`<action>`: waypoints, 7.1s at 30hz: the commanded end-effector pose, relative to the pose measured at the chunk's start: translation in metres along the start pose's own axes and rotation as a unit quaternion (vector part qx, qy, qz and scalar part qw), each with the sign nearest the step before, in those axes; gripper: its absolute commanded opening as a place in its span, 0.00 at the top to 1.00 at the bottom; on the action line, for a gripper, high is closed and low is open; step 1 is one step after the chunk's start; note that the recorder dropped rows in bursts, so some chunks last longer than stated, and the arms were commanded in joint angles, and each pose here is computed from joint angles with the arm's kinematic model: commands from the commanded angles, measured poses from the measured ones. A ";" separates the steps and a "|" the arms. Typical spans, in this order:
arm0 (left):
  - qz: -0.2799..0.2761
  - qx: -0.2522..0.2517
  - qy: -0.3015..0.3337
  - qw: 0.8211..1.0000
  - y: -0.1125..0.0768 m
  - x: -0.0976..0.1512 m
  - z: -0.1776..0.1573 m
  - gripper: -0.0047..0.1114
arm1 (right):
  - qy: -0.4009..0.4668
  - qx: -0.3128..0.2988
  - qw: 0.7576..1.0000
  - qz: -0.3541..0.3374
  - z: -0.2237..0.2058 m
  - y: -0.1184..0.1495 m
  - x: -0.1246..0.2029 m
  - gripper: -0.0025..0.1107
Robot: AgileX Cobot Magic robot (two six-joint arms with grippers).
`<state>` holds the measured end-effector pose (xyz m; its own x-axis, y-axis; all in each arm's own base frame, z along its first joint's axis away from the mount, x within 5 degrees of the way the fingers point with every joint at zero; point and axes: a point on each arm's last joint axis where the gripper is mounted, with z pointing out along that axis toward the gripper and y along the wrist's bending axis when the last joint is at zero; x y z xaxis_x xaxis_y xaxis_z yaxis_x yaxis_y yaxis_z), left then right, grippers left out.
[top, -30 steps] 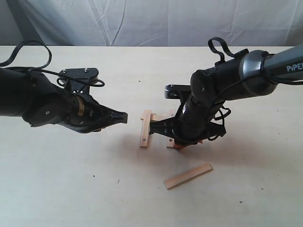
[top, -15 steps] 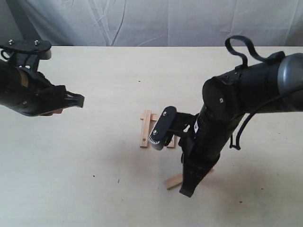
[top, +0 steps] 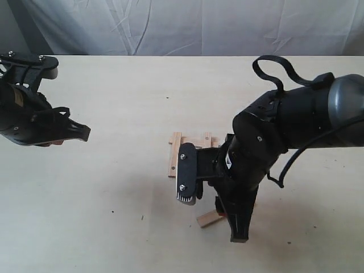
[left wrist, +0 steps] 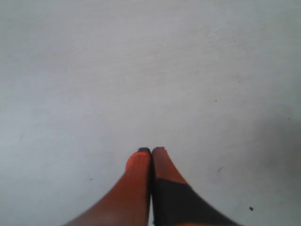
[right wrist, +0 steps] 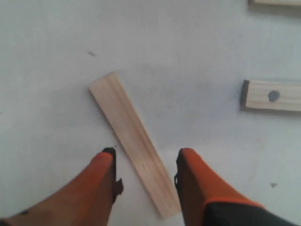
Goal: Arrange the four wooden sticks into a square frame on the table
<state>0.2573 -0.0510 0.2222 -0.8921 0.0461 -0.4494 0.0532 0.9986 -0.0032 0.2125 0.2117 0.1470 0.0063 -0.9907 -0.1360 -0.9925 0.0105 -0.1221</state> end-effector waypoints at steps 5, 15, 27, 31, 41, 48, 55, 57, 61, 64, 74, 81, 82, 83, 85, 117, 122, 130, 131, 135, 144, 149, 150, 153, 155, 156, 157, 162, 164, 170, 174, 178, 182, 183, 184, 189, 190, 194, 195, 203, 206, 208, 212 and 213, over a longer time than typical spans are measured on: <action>-0.005 0.006 -0.015 1.000 0.000 -0.002 -0.002 0.96 | 0.013 -0.011 0.997 -0.071 0.020 0.002 0.002 0.61; -0.011 0.013 -0.023 1.000 -0.001 -0.003 -0.002 0.96 | 0.026 -0.019 0.995 -0.096 0.042 0.001 0.004 0.61; -0.010 0.011 -0.019 1.000 -0.001 -0.003 -0.002 0.96 | 0.025 -0.033 0.996 -0.077 0.046 0.000 0.000 0.98; -0.010 0.011 -0.019 1.000 -0.001 -0.003 -0.002 0.96 | -0.007 0.000 0.999 -0.054 0.023 -0.018 -0.019 0.98; -0.014 0.014 -0.022 1.000 -0.002 -0.003 -0.002 0.96 | -0.035 0.031 0.999 -0.025 -0.004 -0.067 -0.067 0.98; -0.013 0.014 -0.022 1.000 -0.002 -0.003 -0.002 0.96 | 0.000 0.037 0.999 0.021 0.029 -0.076 -0.068 0.98; -0.013 0.014 -0.024 1.000 -0.002 -0.004 -0.002 0.96 | -0.003 0.045 0.999 0.025 0.038 -0.078 -0.069 0.98; -0.013 0.014 -0.024 1.000 -0.002 -0.004 -0.002 0.96 | 0.001 0.043 0.999 0.024 0.038 -0.077 -0.068 0.98; -0.013 0.015 -0.026 0.999 -0.002 -0.004 -0.002 0.96 | 0.006 0.040 0.999 0.023 0.038 -0.077 -0.067 0.98; -0.013 0.015 -0.027 0.999 -0.002 -0.004 -0.002 0.96 | 0.009 0.039 0.999 0.024 0.031 -0.078 -0.069 0.98; -0.012 0.015 -0.027 0.999 -0.002 -0.004 -0.002 0.96 | 0.048 0.040 0.998 -0.001 0.019 -0.079 -0.062 0.98; -0.014 0.016 -0.028 0.999 -0.002 -0.004 -0.002 0.96 | 0.050 0.033 0.998 0.001 0.034 -0.078 -0.062 0.98; -0.014 0.016 -0.028 0.999 -0.002 -0.004 -0.002 0.96 | 0.050 0.033 0.998 0.001 0.034 -0.078 -0.062 0.98; -0.014 0.016 -0.029 0.999 -0.002 -0.004 -0.002 0.96 | 0.050 0.033 0.998 0.001 0.034 -0.078 -0.062 0.98; -0.014 0.016 -0.030 0.999 -0.002 -0.005 -0.002 0.96 | 0.050 0.033 0.998 0.001 0.034 -0.078 -0.062 0.98; -0.019 0.020 -0.030 0.999 -0.003 -0.005 -0.002 0.96 | -0.010 0.040 0.939 0.343 0.012 -0.127 -0.011 0.60; -0.019 0.020 -0.031 0.999 -0.003 -0.005 -0.002 0.96 | -0.001 0.029 0.933 0.358 0.027 -0.126 -0.010 0.60; -0.019 0.020 -0.031 0.999 -0.003 -0.005 -0.002 0.96 | 0.006 0.020 0.928 0.371 0.032 -0.125 -0.010 0.60; -0.019 0.020 -0.031 0.999 -0.003 -0.005 -0.002 0.96 | 0.007 0.019 0.928 0.371 0.032 -0.124 -0.009 0.60; -0.021 0.021 -0.030 0.999 -0.003 -0.005 -0.002 0.96 | 0.002 0.006 0.924 0.383 0.030 -0.122 -0.011 0.60; -0.021 0.021 -0.030 0.999 -0.003 -0.005 -0.002 0.96 | 0.009 -0.004 0.922 0.388 0.040 -0.121 -0.011 0.60; -0.022 0.023 -0.034 0.999 -0.003 -0.005 -0.003 0.96 | 0.010 0.000 0.923 0.384 0.040 -0.121 -0.010 0.61; -0.023 0.023 -0.035 0.999 -0.003 -0.006 -0.003 0.96 | 0.010 0.000 0.923 0.384 0.040 -0.121 -0.010 0.61; -0.024 0.024 -0.035 0.999 -0.003 -0.006 -0.003 0.96 | 0.012 -0.001 0.923 0.385 0.041 -0.121 -0.010 0.61; -0.024 0.024 -0.035 0.999 -0.003 -0.006 -0.003 0.96 | 0.014 -0.004 0.923 0.386 0.044 -0.121 -0.010 0.61; -0.024 0.024 -0.035 0.999 -0.003 -0.006 -0.003 0.96 | 0.017 -0.006 0.922 0.386 0.045 -0.120 -0.009 0.61; -0.024 0.024 -0.035 0.999 -0.003 -0.006 -0.003 0.96 | 0.024 -0.006 0.924 0.383 0.045 -0.120 -0.008 0.61; -0.023 0.024 -0.036 0.999 -0.003 -0.006 -0.003 0.96 | 0.019 0.022 0.922 0.385 0.023 -0.123 -0.007 0.61; -0.023 0.024 -0.036 0.999 -0.003 -0.006 -0.003 0.96 | 0.020 0.020 0.922 0.387 0.025 -0.123 -0.007 0.61; -0.024 0.025 -0.038 0.999 -0.004 -0.006 -0.003 0.96 | 0.040 -0.002 0.918 0.395 0.047 -0.119 -0.005 0.74; -0.024 0.025 -0.038 0.999 -0.004 -0.006 -0.003 0.96 | 0.038 0.003 0.916 0.399 0.037 -0.120 -0.004 0.98; -0.022 0.024 -0.036 0.999 -0.003 -0.006 -0.003 0.96 | 0.028 0.020 0.895 0.445 0.011 -0.126 0.002 0.97; -0.020 0.023 -0.035 0.999 -0.003 -0.006 -0.003 0.96 | 0.047 0.019 0.865 0.500 -0.012 -0.130 0.024 0.97; -0.020 0.023 -0.034 0.999 -0.003 -0.005 -0.003 0.96 | 0.056 0.015 0.858 0.510 -0.014 -0.129 0.033 0.97; -0.020 0.023 -0.034 0.999 -0.003 -0.005 -0.003 0.96 | 0.063 0.013 0.850 0.522 -0.013 -0.127 0.041 0.97; -0.020 0.023 -0.034 0.999 -0.003 -0.005 -0.003 0.96 | 0.075 0.011 0.816 0.572 0.007 -0.110 0.082 0.97; -0.020 0.023 -0.034 0.999 -0.003 -0.005 -0.003 0.96 | 0.075 0.010 0.814 0.576 0.011 -0.106 0.086 0.97; -0.020 0.024 -0.037 0.999 -0.003 -0.006 -0.003 0.96 | 0.071 0.013 0.811 0.581 0.025 -0.096 0.096 0.97; -0.020 0.024 -0.037 0.999 -0.003 -0.006 -0.003 0.96 | 0.068 0.014 0.811 0.581 0.025 -0.096 0.096 0.97; -0.020 0.024 -0.038 0.999 -0.003 -0.006 -0.002 0.96 | 0.049 0.024 0.811 0.582 0.025 -0.099 0.094 0.62; -0.020 0.024 -0.038 0.999 -0.003 -0.006 -0.002 0.96 | 0.057 0.019 0.810 0.583 0.024 -0.098 0.095 0.52; -0.020 0.024 -0.038 0.999 -0.003 -0.006 -0.002 0.96 | 0.060 0.017 0.810 0.583 0.021 -0.097 0.095 0.54; -0.020 0.024 -0.038 0.999 -0.003 -0.006 -0.002 0.96 | 0.049 0.012 0.808 0.587 0.012 -0.096 0.093 0.55; -0.020 0.024 -0.038 0.999 -0.003 -0.006 -0.002 0.96 | 0.047 0.009 0.806 0.590 0.012 -0.095 0.092 0.55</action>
<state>0.2622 -0.0552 0.2251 -0.8634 0.0043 -0.5045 0.0406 0.9973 -0.0609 0.3108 0.1226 0.1295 -0.9484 -0.3035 -0.0921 -0.3057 0.9521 0.0098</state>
